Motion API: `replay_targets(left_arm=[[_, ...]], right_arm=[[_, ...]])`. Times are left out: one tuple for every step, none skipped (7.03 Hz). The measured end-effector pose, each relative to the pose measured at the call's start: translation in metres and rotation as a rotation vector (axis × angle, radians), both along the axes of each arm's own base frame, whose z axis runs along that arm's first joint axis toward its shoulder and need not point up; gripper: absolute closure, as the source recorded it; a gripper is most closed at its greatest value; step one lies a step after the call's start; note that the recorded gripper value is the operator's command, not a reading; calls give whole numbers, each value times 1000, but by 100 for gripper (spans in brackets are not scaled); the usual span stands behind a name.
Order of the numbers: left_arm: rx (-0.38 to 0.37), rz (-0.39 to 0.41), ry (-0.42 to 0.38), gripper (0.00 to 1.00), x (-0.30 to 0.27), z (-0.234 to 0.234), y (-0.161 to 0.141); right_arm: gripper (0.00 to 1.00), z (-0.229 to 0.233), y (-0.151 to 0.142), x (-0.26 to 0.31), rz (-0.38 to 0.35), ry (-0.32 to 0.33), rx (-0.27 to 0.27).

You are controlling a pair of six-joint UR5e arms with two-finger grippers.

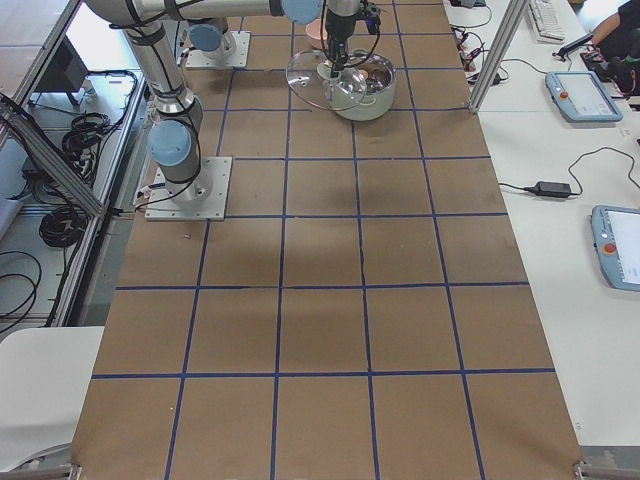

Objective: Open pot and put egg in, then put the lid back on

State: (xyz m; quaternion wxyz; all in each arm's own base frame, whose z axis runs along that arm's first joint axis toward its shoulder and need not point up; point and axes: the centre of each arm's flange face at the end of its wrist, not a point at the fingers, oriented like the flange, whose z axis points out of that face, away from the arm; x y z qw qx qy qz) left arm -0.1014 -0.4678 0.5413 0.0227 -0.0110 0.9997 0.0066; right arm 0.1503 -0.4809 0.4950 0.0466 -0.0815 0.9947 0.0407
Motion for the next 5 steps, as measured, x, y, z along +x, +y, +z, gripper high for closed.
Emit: replay_targets(left_arm=[[-1,-8,22,0,6,0,-2],[-4,1,39,0,10,0,-3],[-5,9,46,0,11,0,-4],[-5,11,49,0,10,0,-4],[-5,12,50,0,10,-1,-4]], right_arm=[[86,0,0,0,0,0,0],[86,0,0,0,0,-1,-1],[86,0,0,0,0,-1,-2],[86,0,0,0,0,-2,-3],[86,0,-1,0,0,-2,-5]])
